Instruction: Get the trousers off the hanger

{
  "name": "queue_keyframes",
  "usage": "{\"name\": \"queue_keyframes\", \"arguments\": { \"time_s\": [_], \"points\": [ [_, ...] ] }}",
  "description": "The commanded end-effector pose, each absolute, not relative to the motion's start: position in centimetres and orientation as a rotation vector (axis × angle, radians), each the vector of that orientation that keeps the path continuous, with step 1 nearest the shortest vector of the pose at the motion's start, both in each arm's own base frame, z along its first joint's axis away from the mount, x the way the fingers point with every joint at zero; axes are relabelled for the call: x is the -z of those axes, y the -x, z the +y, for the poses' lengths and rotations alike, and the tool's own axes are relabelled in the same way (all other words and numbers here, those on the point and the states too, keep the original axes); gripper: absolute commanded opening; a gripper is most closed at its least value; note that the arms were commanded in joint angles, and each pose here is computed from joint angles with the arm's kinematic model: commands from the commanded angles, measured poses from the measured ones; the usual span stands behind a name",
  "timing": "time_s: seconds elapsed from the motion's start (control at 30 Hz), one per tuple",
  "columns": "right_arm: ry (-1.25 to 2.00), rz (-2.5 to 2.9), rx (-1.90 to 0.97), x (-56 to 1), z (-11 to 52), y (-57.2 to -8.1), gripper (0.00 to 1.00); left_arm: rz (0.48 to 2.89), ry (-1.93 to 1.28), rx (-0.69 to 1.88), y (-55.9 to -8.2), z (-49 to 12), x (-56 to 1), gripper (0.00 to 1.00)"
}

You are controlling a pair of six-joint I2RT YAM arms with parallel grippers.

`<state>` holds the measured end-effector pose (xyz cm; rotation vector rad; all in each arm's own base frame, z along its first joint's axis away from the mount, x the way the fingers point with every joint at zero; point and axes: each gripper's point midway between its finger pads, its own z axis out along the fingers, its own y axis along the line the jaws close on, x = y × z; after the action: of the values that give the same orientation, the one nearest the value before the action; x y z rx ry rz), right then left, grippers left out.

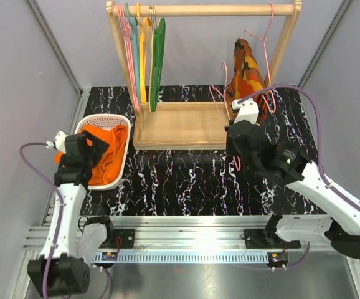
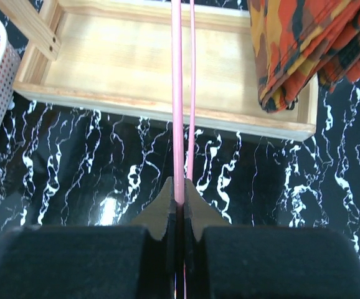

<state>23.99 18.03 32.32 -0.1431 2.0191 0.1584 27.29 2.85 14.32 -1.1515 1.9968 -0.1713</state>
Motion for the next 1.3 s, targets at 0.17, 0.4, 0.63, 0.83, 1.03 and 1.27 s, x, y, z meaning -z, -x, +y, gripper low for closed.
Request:
{"name": "queue_keyframes", "arguments": {
  "time_s": [0.17,0.4,0.63,0.83,1.03,1.27],
  "points": [
    [0.127,1.884,-0.185,-38.7,18.7,-26.4,0.00,1.757,0.765,0.141,-22.6,3.3,-29.4,0.99],
    [0.111,1.775,-0.165,-44.8,18.8,-28.6,0.00,1.792,0.474,0.070,-19.1,2.3,-29.1,0.99],
    [0.091,1.790,-0.092,-46.3,19.4,-33.9,0.00,1.604,0.530,0.021,-16.3,3.8,-29.8,0.99],
    [0.073,1.807,-0.110,-45.9,19.7,-38.1,0.00,1.552,0.541,0.017,-15.5,4.1,-29.7,0.99],
    [0.071,1.861,-0.109,-43.2,20.3,-39.9,0.00,1.579,0.531,0.023,-16.0,3.8,-29.4,0.99],
    [0.054,1.869,-0.161,-42.3,21.1,-40.0,0.05,1.588,0.514,0.037,-16.1,3.5,-29.4,0.99]
  ]
}}
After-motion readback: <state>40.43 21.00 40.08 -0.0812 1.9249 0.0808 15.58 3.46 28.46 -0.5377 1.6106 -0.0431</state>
